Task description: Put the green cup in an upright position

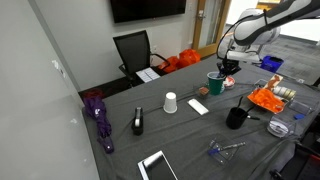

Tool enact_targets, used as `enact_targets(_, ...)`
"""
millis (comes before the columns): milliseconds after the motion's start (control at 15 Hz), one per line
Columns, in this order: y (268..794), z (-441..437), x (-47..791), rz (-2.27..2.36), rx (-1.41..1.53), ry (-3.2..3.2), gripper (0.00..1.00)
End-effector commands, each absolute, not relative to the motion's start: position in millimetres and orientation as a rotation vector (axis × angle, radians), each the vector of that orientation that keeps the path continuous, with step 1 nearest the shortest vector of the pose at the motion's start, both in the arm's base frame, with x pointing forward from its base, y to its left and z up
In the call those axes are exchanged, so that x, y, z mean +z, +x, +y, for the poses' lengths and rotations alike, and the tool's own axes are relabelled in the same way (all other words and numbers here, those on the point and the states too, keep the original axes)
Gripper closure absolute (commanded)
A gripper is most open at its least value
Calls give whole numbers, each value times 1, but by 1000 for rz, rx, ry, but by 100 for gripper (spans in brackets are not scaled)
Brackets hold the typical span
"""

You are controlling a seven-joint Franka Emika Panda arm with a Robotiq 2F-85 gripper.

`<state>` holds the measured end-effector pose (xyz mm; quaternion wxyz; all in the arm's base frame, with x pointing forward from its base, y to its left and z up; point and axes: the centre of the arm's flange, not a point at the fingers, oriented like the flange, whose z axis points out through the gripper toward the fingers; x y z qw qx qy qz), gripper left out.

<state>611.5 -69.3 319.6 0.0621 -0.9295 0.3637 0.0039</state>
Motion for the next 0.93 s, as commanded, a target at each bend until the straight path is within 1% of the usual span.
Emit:
enact_targets(0, 619, -75, 315, 1128, -31, -2749, 99)
enact_targets(333, 626, -83, 309, 1164, -85, -2750, 99)
enact_targets(867, 609, -110, 283, 1130, -94, -2851, 99)
